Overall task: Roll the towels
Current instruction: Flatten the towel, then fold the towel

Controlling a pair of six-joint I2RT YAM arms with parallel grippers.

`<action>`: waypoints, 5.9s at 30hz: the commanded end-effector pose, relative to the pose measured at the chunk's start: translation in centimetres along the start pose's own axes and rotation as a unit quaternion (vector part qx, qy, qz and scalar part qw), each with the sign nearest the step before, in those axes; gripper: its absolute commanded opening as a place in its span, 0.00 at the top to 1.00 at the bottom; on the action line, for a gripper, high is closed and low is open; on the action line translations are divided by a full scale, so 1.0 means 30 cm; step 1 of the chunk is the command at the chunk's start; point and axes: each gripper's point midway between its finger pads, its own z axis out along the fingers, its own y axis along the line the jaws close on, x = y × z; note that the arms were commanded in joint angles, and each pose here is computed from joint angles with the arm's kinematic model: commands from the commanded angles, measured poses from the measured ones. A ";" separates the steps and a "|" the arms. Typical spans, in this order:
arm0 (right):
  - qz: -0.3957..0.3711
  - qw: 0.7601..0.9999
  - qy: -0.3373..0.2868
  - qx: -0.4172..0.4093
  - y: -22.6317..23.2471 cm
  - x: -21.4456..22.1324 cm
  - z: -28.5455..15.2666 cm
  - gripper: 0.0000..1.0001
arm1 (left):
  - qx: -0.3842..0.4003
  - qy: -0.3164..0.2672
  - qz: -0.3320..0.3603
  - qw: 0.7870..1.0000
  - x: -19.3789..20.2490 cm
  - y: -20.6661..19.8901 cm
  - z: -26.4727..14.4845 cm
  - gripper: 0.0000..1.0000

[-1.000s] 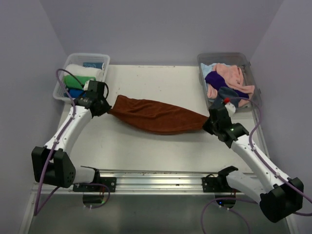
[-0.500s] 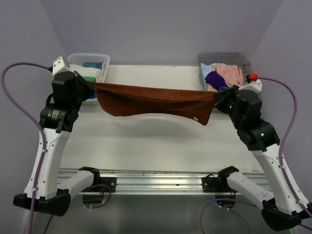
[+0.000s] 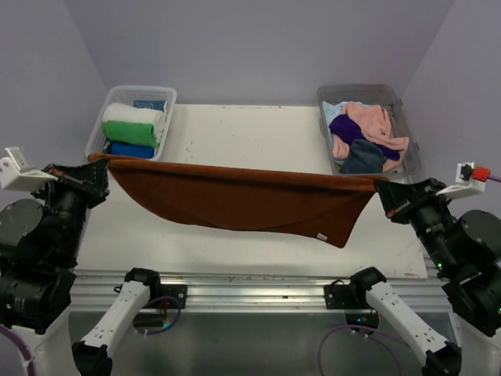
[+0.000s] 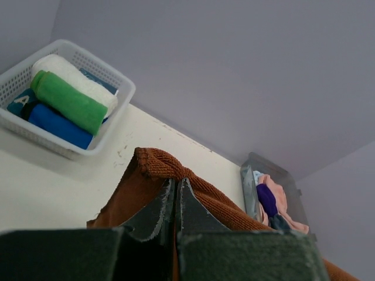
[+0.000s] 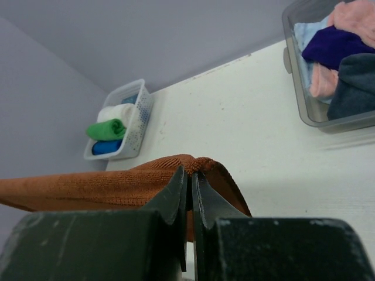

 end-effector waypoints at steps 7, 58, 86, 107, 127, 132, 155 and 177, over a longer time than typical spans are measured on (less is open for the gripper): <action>0.032 0.995 0.078 0.059 -0.102 0.169 0.011 1.00 | -0.109 0.045 -0.007 0.993 0.105 0.146 0.018 1.00; -0.010 0.886 0.384 0.260 -0.613 0.981 0.357 1.00 | -0.317 0.389 0.068 0.863 1.092 0.750 0.297 1.00; -0.004 0.877 0.385 0.287 -0.654 1.008 0.327 1.00 | -0.358 0.403 0.002 0.843 1.136 0.768 0.160 1.00; -0.069 0.886 0.336 0.311 -0.671 0.862 0.351 0.51 | -0.335 0.348 0.055 0.874 0.992 0.722 0.291 0.52; -0.043 0.852 0.454 0.257 -0.670 1.110 0.401 0.84 | -0.340 0.437 0.077 0.829 1.219 0.833 0.332 0.51; -0.058 0.834 0.454 0.307 -0.735 1.113 0.353 0.81 | -0.382 0.439 0.076 0.809 1.224 0.896 0.355 0.51; -0.069 0.854 0.433 0.278 -0.692 1.054 0.385 0.79 | -0.378 0.398 0.054 0.834 1.076 0.913 0.383 0.51; -0.066 0.864 0.420 0.271 -0.666 1.020 0.390 0.79 | -0.401 0.428 0.032 0.810 1.199 0.978 0.339 1.00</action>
